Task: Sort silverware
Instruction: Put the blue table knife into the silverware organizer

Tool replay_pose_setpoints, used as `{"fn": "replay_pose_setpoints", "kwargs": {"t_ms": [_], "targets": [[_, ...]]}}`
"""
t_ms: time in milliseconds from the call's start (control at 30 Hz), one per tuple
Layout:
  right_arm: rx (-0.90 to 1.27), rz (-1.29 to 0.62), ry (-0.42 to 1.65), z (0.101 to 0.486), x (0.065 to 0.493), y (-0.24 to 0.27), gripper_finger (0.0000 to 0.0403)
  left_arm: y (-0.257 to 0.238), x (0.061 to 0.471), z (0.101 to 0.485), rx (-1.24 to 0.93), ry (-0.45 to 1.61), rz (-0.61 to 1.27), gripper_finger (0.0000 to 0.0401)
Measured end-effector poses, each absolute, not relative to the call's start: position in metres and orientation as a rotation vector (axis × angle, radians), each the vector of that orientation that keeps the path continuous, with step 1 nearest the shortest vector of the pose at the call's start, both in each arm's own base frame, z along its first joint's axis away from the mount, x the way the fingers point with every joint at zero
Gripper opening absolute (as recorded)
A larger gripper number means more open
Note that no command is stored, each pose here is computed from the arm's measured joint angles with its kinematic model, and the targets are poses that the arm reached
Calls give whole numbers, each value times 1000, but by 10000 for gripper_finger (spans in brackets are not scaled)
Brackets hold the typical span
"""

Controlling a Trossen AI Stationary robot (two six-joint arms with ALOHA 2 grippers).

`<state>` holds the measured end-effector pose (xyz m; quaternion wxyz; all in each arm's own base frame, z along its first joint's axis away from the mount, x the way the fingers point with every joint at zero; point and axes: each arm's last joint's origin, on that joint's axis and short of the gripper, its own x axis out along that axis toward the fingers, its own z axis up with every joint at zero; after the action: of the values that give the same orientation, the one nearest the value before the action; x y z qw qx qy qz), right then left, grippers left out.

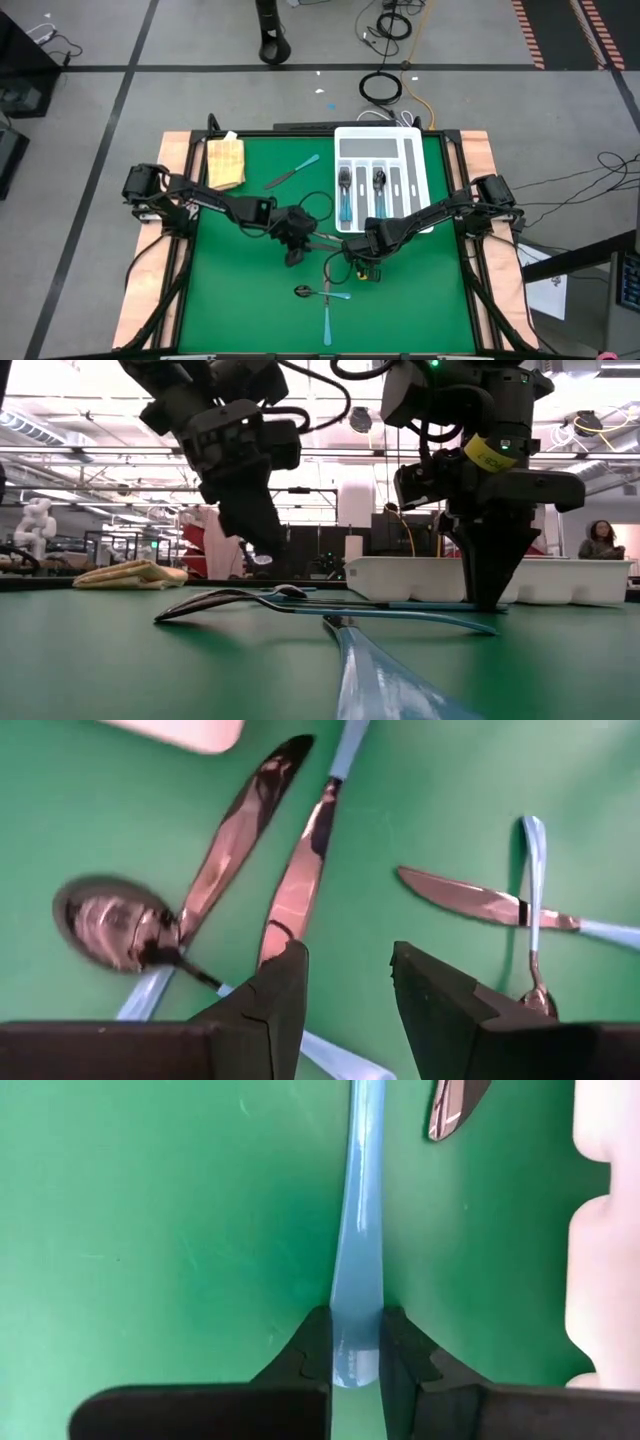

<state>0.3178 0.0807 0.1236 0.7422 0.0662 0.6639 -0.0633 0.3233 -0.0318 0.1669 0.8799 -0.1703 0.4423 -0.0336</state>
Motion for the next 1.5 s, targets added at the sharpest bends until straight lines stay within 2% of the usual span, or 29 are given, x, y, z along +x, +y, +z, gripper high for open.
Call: {"fn": "replay_pose_setpoints", "kwargs": {"t_ms": [167, 367, 600, 700, 900, 1067, 1200, 1400, 1500], "targets": [[149, -135, 1453, 124, 318, 81, 18, -43, 318, 164, -220, 965, -149, 153], [161, -140, 1443, 124, 319, 81, 18, -45, 319, 167, -259, 942, -73, 153], [188, -150, 1414, 124, 322, 81, 18, -48, 321, 168, -156, 905, -135, 153], [191, -147, 1407, 124, 323, 82, 18, -43, 327, 161, -170, 904, -97, 153], [200, -153, 1408, 124, 322, 82, 18, -37, 331, 121, -138, 1042, -64, 153], [214, -164, 1397, 124, 322, 85, 18, -33, 326, 110, -47, 1119, 95, 153], [203, -165, 1392, 124, 322, 90, 18, -29, 321, 109, 73, 1182, 64, 153], [184, -178, 1383, 124, 320, 95, 18, -24, 319, 108, 73, 1216, 21, 153], [192, -184, 1383, 124, 320, 95, 18, -30, 319, 106, 146, 1213, -28, 153]]}}
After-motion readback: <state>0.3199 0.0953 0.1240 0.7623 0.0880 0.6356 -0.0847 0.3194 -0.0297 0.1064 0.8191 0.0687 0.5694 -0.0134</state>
